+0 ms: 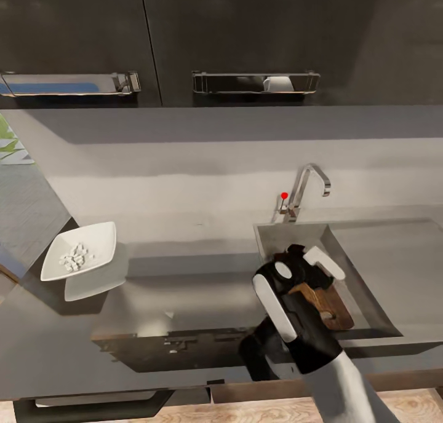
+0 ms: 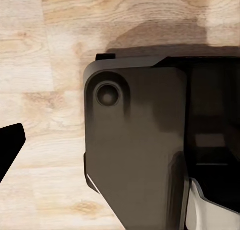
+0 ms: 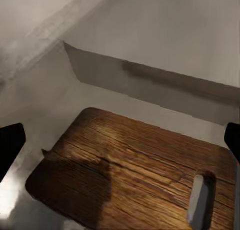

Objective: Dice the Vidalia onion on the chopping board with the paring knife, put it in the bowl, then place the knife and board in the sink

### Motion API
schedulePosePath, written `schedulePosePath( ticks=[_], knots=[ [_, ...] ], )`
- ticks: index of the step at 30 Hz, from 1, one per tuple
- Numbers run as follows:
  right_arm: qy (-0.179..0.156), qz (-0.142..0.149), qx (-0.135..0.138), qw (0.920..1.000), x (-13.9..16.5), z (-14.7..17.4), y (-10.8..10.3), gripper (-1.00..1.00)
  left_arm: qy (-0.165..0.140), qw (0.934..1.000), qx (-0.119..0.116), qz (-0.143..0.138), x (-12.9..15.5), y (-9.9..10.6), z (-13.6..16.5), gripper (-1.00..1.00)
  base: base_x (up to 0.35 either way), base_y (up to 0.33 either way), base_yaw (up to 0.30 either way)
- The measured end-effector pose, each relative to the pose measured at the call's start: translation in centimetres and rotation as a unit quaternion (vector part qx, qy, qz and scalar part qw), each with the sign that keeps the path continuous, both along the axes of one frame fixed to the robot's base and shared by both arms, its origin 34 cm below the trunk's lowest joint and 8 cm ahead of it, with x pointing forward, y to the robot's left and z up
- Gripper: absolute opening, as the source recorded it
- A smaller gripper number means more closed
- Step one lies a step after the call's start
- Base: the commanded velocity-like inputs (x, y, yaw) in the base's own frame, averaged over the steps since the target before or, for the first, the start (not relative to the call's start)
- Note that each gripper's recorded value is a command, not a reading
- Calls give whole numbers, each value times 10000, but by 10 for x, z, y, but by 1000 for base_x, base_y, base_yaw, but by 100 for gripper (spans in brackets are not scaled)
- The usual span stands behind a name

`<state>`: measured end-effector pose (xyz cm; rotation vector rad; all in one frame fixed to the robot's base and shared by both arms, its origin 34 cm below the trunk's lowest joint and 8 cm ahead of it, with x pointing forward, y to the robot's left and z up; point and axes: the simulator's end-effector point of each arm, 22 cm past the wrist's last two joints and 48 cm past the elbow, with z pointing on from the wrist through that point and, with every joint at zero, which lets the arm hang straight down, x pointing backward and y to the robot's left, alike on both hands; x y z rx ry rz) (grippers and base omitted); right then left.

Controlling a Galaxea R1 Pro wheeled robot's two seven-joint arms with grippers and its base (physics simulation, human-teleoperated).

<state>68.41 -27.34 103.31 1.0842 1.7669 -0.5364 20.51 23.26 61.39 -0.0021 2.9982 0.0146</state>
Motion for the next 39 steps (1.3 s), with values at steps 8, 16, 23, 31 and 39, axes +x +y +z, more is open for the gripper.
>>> schedulePosePath(
  ticks=[8,16,23,31,39],
  knots=[
    [-324,2208,-63,9748,66,-7,20,100,1,10000,2,0,0,0,0,100,0,0,0],
    [-735,3657,-407,9269,93,10,20,100,-2,10000,22,-7,0,3,0,100,-36,0,0],
    [-752,3745,-467,9230,94,13,20,100,-1,10000,25,-7,1,4,0,100,-305,0,0],
    [-717,3836,-481,9194,92,10,27,100,5,10000,19,-8,0,3,0,100,-336,0,0],
    [-731,3905,-490,9164,91,8,35,100,-1,10000,23,-7,1,3,0,100,-337,0,0]
  ],
)
